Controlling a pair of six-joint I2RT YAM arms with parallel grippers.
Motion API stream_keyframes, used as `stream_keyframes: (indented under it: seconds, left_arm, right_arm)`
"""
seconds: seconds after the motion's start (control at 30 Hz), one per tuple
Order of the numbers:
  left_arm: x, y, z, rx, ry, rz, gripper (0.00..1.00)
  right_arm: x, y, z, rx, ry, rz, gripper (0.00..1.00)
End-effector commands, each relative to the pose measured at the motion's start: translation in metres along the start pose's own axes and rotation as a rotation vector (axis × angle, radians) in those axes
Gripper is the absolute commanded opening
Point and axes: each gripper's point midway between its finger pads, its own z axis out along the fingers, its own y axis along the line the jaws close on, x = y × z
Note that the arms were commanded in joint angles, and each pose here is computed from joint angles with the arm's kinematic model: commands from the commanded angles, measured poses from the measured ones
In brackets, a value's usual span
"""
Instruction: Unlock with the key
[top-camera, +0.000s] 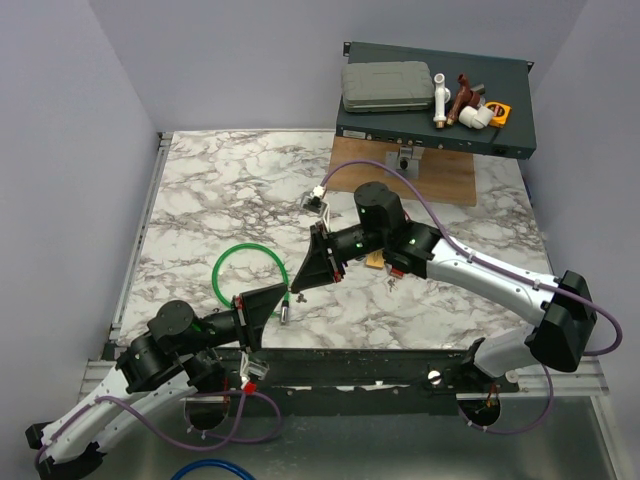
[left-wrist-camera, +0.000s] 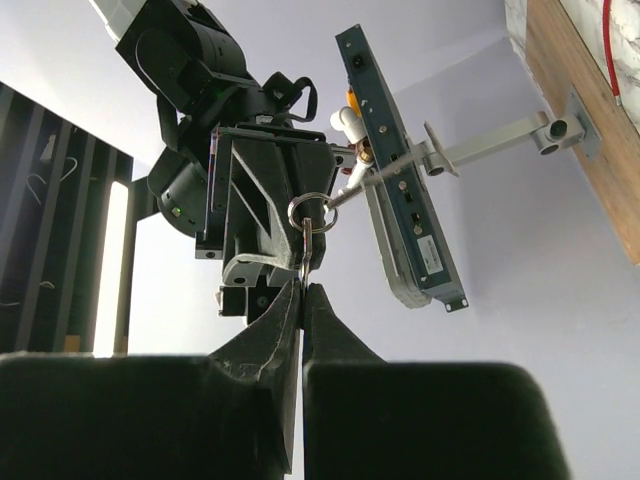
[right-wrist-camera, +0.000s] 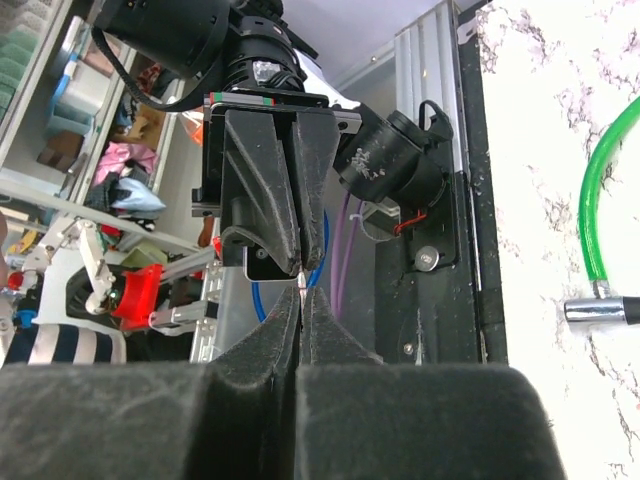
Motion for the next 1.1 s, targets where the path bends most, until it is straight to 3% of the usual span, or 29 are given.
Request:
stream_keyframes:
  seconds: [0.0,0.13,0.2,0.37,0.5,0.6,0.83,1.07]
  left_arm:
    - [-0.005,0.023,0.000,-0.021,0.009,0.504,0.00]
    - [0.009,0.015,0.001,0.024,0.072,0.470,0.03]
    - [0.024,0.011,-0.001,0.059,0.137,0.399,0.40]
    - [0.059,-0.026,-0.026,0.289,0.291,0.051,0.98]
    - [0.050,-0.065,-0.051,0.525,0.296,-0.285,0.99]
    - [0.021,-0.097,-0.067,0.735,0.228,-0.482,0.98]
    - [-0.049,-0.138,-0.064,1.044,-0.050,-0.752,0.98]
    - [-0.066,-0.167,-0.038,1.207,-0.177,-0.953,0.98]
  right_arm:
    - [-0.002,0.005,0.000,-0.025,0.003,0.004,0.01]
    - [-0.002,0.003,-0.003,0.010,-0.010,0.018,0.01]
    - [-0.002,-0.005,-0.008,0.063,-0.021,0.028,0.01]
    - [-0.002,-0.029,-0.025,0.223,-0.062,0.048,0.01]
    - [-0.002,-0.051,-0.042,0.379,-0.085,0.038,0.01]
    - [0.000,-0.064,-0.055,0.489,-0.091,0.029,0.01]
    - [0.001,-0.073,-0.089,0.679,-0.145,0.014,0.01]
    - [0.007,-0.064,-0.130,0.816,-0.248,0.006,0.01]
